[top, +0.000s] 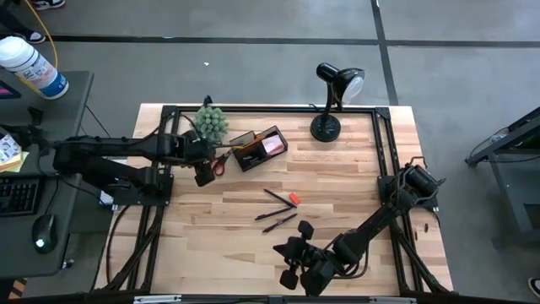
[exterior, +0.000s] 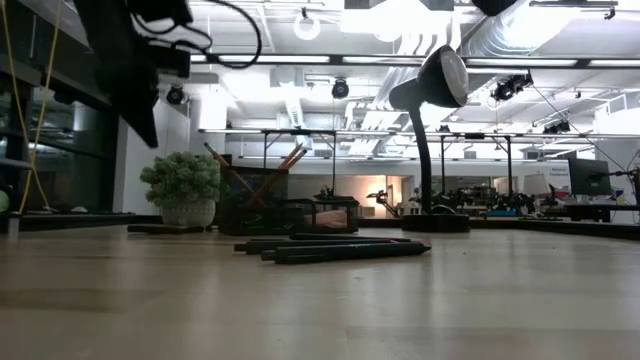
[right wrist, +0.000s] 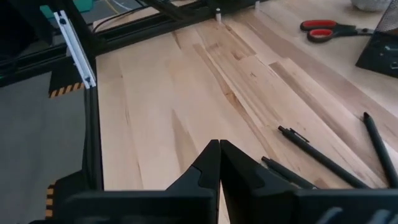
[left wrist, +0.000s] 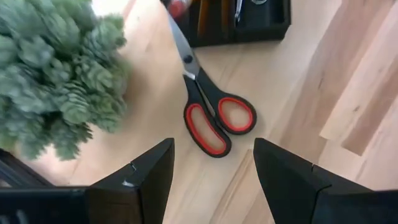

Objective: Pick and place office supplies into organizer
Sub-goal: Put the black scissor into the black desk organizer

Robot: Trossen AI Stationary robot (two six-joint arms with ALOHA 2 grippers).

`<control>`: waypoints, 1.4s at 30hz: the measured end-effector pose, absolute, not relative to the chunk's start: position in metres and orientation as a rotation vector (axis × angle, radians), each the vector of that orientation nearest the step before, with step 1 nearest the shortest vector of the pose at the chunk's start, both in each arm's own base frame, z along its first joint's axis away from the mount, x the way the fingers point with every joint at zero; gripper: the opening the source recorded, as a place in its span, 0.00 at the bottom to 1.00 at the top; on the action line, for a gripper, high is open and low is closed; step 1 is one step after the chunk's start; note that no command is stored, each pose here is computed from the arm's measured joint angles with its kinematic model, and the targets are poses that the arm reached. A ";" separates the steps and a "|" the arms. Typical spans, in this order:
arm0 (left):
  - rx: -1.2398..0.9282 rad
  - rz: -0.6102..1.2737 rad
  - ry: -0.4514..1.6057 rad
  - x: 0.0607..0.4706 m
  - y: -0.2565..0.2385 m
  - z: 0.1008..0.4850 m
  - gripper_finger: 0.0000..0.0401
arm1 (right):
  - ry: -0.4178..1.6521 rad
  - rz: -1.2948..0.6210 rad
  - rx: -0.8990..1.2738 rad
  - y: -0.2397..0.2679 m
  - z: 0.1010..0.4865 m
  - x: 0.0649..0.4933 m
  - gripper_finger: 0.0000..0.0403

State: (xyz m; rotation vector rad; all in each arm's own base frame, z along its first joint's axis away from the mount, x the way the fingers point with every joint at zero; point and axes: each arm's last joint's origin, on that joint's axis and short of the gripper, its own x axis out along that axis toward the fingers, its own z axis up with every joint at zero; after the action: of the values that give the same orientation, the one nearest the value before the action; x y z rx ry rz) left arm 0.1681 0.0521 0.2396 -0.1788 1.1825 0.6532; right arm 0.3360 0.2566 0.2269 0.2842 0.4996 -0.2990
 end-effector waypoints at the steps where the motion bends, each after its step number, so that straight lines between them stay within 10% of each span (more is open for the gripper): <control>1: -0.178 0.662 1.187 0.167 0.052 0.235 0.52 | 0.505 -0.295 0.288 0.256 0.227 0.337 0.01; 42: -0.543 1.021 0.890 0.152 0.051 0.147 0.52 | 0.494 -0.281 0.386 0.253 0.229 0.343 0.03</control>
State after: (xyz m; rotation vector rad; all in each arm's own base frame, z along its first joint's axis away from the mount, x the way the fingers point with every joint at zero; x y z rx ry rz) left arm 0.1515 0.0510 0.1466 -0.5430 0.8900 1.0215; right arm 0.3431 0.2528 0.2290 0.3863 0.4942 -0.2810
